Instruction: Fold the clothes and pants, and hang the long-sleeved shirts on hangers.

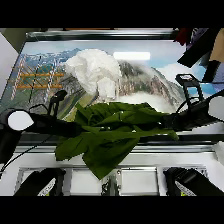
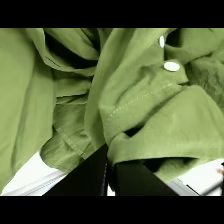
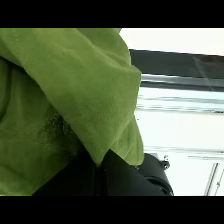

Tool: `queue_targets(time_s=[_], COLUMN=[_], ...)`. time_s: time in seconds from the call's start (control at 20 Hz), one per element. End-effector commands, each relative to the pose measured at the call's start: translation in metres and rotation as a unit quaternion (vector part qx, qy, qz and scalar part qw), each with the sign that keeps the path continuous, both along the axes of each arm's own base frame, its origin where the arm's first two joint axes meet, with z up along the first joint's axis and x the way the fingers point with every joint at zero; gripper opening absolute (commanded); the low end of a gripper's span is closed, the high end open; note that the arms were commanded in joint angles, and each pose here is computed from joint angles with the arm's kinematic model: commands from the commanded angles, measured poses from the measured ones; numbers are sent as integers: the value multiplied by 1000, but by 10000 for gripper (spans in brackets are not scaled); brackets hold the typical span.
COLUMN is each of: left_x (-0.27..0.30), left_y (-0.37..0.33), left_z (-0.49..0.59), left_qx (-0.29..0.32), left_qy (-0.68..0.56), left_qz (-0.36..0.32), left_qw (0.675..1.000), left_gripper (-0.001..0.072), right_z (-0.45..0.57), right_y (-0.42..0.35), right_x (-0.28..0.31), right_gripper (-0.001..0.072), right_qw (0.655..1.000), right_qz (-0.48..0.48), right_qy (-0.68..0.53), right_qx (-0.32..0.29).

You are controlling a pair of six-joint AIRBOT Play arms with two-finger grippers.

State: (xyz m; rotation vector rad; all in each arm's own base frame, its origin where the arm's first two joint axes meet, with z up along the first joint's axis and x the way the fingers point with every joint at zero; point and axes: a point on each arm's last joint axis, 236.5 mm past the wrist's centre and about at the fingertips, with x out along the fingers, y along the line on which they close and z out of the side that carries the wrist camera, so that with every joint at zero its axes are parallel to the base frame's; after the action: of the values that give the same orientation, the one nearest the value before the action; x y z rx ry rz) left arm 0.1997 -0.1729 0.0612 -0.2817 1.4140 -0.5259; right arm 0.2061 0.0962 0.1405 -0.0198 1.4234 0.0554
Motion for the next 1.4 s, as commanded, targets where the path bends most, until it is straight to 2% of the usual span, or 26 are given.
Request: queue_targets(time_s=[0.0,0.3,0.35,0.4,0.45,0.6,0.7,0.75,0.9,1.1,1.2,1.35], left_x=[11,19,19,19,19,38,65,86,145,195,221,257], left_y=[-15,-20,-20,-21,-20,-13,0,17,98,195,227,254], left_z=[-17,-28,-28,-27,-27,-8,12,19,24,-3,-21,-51], left_qx=[-14,-5,-6,-7,-7,-13,-17,1,131,284,330,366], left_qy=[27,45,46,45,43,18,-20,-54,-146,-139,-130,-131], left_qz=[-18,-37,-40,-40,-41,-22,10,35,106,149,160,158], left_qw=[999,998,998,998,998,1000,1000,998,975,937,921,908], left_gripper=[18,22,248,637,720,720,720,720,720,720,720,720], right_z=[-2,-4,-4,-4,-4,-4,-4,-4,-4,-4,-4,-4], right_y=[7,7,7,7,7,7,7,7,7,7,7,7], right_x=[-4,-2,-2,-2,-2,-2,-2,-2,-2,-2,-2,-2], right_gripper=[14,15,15,15,15,15,15,15,15,15,14,15], right_qw=[1000,1000,1000,1000,1000,1000,1000,1000,1000,1000,1000,1000], right_qz=[-5,-5,-5,-5,-5,-5,-5,-5,-5,-5,-5,-5], right_qy=[16,17,17,17,17,17,17,17,17,17,17,17], right_qx=[10,10,10,9,9,9,9,10,9,9,9,10])
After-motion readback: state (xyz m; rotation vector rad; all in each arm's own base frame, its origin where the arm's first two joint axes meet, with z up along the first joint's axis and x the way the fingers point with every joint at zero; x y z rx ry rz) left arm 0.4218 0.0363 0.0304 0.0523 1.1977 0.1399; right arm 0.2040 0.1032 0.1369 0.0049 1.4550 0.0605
